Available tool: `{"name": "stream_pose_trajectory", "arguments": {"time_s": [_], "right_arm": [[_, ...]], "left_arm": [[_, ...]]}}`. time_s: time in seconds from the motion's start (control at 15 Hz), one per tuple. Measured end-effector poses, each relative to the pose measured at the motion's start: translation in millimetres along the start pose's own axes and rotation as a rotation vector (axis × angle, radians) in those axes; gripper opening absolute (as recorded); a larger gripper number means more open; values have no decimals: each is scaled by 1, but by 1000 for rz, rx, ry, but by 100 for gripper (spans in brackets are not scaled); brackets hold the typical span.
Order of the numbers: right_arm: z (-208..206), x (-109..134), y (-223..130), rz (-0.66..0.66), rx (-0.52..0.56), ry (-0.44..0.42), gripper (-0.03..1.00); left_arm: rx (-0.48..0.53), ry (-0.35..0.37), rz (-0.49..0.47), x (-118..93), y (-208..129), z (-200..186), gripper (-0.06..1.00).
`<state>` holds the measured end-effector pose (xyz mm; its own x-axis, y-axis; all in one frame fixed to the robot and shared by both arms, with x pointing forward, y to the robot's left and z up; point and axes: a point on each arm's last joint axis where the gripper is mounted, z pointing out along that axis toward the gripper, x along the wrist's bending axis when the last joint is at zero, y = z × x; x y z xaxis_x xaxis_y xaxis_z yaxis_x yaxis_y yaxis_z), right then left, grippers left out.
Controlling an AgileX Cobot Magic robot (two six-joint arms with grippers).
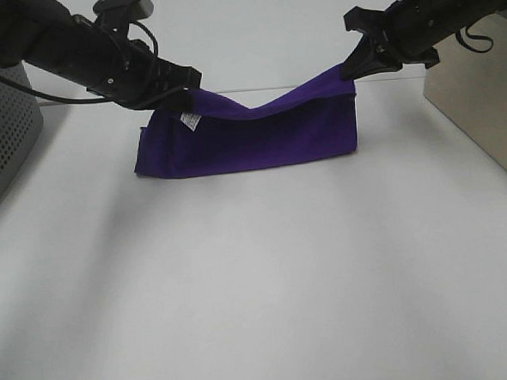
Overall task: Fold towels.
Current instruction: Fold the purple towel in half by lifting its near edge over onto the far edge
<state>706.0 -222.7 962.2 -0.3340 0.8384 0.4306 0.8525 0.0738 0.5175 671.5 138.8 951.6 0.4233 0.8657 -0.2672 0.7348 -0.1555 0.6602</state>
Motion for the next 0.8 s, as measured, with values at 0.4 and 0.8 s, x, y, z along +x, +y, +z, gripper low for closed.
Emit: {"name": "stream_pose_trajectory", "arguments": {"time_s": [0.4, 0.8], "right_arm": [[55, -19, 14, -59, 35, -78, 1], [69, -30, 15, -66, 35, -98, 8]], "left_arm": [[-28, 45, -8, 17, 1, 41, 1], [-48, 87, -2, 24, -2, 49, 15]]}}
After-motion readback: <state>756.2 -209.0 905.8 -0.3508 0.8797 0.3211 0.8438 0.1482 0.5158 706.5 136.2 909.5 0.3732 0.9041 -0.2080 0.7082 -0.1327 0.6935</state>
